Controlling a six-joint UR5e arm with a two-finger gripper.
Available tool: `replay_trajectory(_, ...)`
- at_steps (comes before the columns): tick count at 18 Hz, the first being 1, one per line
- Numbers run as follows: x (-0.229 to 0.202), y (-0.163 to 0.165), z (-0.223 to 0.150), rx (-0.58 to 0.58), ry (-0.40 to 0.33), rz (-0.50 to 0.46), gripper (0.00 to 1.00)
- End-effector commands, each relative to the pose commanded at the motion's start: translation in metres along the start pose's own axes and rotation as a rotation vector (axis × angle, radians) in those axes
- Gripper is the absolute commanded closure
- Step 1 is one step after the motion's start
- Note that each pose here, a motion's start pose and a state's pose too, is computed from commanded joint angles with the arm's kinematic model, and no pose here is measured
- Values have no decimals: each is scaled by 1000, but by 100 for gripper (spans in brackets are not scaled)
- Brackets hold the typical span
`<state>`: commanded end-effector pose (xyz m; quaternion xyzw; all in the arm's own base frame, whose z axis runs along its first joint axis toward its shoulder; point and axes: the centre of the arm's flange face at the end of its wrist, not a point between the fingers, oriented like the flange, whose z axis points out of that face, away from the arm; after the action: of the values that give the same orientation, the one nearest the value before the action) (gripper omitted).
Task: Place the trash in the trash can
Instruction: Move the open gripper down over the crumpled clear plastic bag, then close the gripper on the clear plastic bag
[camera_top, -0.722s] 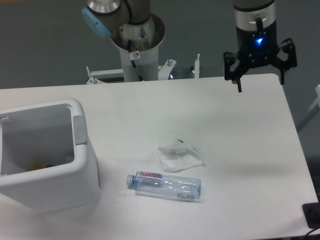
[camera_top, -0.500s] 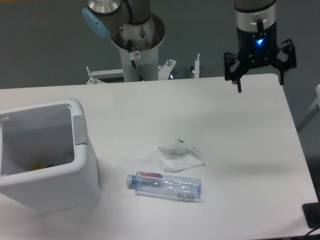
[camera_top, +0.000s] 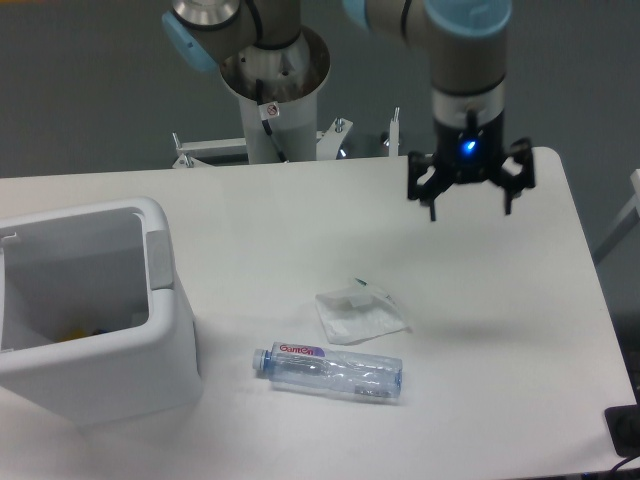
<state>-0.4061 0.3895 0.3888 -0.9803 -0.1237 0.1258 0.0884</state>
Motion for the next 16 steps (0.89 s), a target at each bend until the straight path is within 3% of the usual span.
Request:
replay_trajectory(3, 22, 6, 35, -47, 61, 239, 0)
replay_trajectory(4, 30, 5, 53, -65, 95, 375, 0)
replay_trajectory(8, 65, 13, 97, -101, 193, 558, 0)
replay_trajectory(13, 89, 1, 148, -103, 218, 601, 0)
replay_trajectory(16, 92, -9, 155, -100, 209, 558, 1)
